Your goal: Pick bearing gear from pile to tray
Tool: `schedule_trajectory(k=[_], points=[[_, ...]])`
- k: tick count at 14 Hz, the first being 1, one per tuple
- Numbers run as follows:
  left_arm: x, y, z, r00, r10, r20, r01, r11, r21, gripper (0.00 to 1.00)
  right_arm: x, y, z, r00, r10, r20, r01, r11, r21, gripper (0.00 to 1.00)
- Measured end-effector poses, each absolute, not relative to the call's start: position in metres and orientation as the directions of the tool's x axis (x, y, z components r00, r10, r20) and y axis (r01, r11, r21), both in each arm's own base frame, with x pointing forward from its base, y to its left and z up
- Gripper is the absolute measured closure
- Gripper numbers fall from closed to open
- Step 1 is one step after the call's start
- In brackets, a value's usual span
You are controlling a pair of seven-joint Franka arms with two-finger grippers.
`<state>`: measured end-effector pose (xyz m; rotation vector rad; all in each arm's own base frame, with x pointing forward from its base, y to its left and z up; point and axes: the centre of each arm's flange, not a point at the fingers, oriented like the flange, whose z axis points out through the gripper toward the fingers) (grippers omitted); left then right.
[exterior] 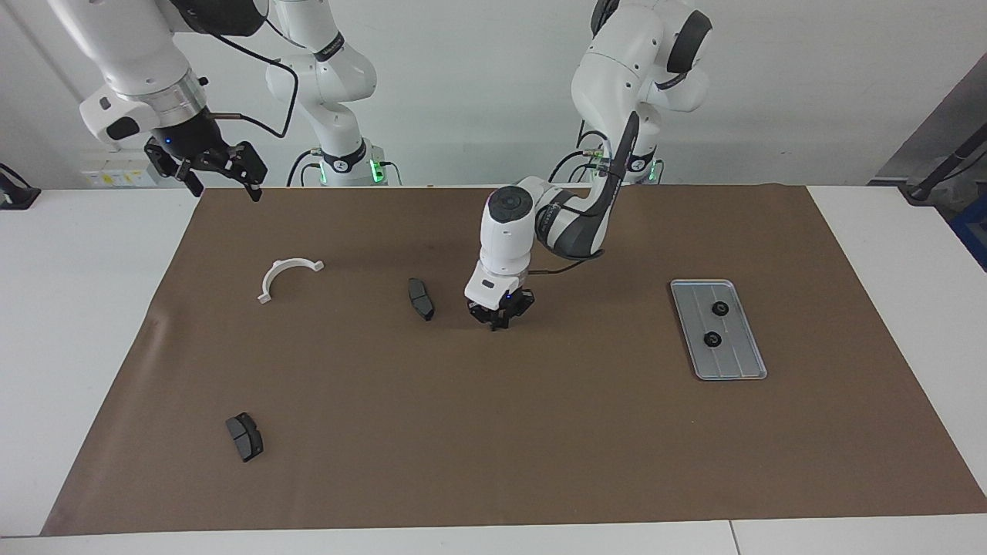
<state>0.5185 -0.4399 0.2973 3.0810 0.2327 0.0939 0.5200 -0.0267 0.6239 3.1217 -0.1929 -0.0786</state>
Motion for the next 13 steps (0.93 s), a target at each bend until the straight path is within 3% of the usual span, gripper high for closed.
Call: schedule_trajectory(k=[6,13], points=[[0.528,-0.435,0.303,0.984,0.166,0.069,0.162,-0.985,0.061,0.76,0.52,-0.027,0.624,0.991,-0.123,-0.049,-0.123,-0.992,0.016,0.0],[0.617,-0.328,0.347,0.971,0.23,0.064,0.228,-0.973,0.037,0.76,0.52,-0.027,0.624,0.991,-0.123,-0.049,-0.123,-0.992,0.016,0.0]])
